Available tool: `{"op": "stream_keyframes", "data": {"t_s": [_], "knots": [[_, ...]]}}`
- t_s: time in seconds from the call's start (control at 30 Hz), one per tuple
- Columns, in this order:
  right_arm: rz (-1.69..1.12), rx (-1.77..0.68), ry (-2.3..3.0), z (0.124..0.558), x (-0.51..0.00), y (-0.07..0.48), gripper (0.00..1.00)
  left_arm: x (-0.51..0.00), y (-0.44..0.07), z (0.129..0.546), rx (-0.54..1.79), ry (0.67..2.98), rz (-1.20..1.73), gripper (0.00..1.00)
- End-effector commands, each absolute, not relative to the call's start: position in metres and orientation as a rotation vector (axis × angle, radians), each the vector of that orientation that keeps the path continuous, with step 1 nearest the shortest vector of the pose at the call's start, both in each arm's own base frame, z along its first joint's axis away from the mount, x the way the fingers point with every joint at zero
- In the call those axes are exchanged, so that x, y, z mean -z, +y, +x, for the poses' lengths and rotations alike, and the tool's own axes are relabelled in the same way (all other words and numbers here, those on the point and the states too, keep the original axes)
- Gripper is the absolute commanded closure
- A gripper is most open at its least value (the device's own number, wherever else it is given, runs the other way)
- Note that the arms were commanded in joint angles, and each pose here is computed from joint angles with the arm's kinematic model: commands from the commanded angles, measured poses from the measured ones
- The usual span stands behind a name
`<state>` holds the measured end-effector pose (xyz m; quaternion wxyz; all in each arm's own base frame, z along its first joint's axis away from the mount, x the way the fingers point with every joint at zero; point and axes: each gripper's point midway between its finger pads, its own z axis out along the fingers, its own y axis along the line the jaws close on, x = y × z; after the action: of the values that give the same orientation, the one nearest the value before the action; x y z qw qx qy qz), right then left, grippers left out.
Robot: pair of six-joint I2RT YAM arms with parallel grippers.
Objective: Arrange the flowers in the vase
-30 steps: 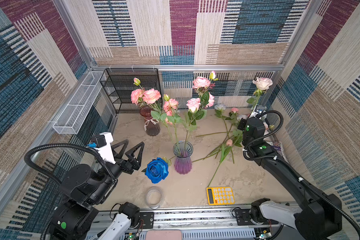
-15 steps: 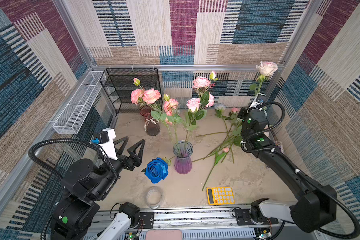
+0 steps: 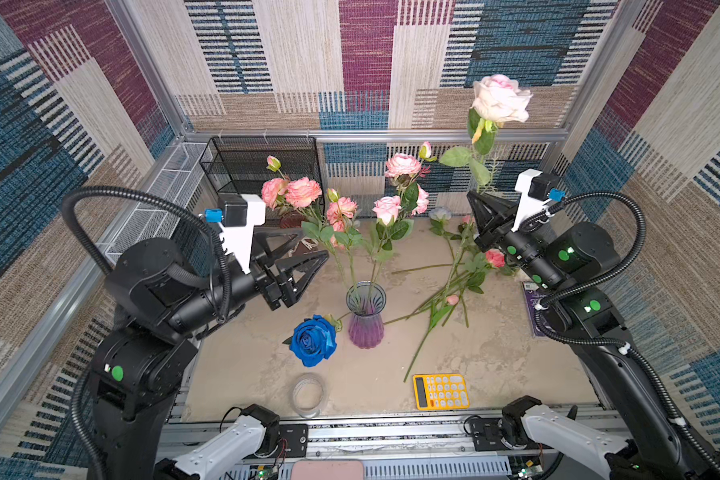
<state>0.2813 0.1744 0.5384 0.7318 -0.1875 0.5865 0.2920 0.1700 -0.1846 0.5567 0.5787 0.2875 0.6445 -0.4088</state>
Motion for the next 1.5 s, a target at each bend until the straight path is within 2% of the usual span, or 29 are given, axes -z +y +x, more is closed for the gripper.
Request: {"op": "stream_keyframes", "data": {"t_s": [0.0,0.13,0.33,0.63,0.77,0.9,1.1,1.13,1.17,1.23,1.3,1.47], "knots": [[-0.588,-0.817,1.253,0.249,-0.553,0.208,1.00,-0.564,-0.211,0.140,1.168,1.420,0.918,0.26],[-0.690,-0.955,1.176,0.229,-0.583,0.239,1.00,-0.571,-0.226,0.143,1.293,1.372,0.992,0.27],[-0.797,-1.082,1.055,0.209,-0.618,0.290,1.00,-0.573,-0.239,0.162,1.361,1.347,1.006,0.26],[-0.853,-1.174,0.947,0.200,-0.644,0.340,1.00,-0.563,-0.253,0.183,1.400,1.355,1.017,0.26],[-0.861,-1.192,0.943,0.201,-0.644,0.351,1.00,-0.563,-0.255,0.186,1.409,1.345,1.023,0.29],[-0.872,-1.207,0.948,0.202,-0.640,0.359,1.00,-0.564,-0.257,0.188,1.427,1.330,1.033,0.47],[-0.853,-1.193,0.969,0.205,-0.635,0.358,1.00,-0.563,-0.258,0.189,1.418,1.325,1.039,0.86],[-0.851,-1.189,0.974,0.205,-0.634,0.357,0.98,-0.562,-0.257,0.190,1.407,1.327,1.033,0.92],[-0.846,-1.183,0.980,0.205,-0.632,0.355,0.91,-0.563,-0.256,0.190,1.389,1.326,1.026,0.99],[-0.832,-1.165,0.994,0.206,-0.627,0.351,0.67,-0.564,-0.254,0.192,1.354,1.323,1.012,1.00],[-0.802,-1.137,1.002,0.205,-0.623,0.341,0.52,-0.564,-0.252,0.196,1.299,1.321,0.989,1.00],[-0.726,-1.078,1.019,0.196,-0.615,0.311,0.50,-0.559,-0.245,0.210,1.165,1.309,0.925,1.00]]}}
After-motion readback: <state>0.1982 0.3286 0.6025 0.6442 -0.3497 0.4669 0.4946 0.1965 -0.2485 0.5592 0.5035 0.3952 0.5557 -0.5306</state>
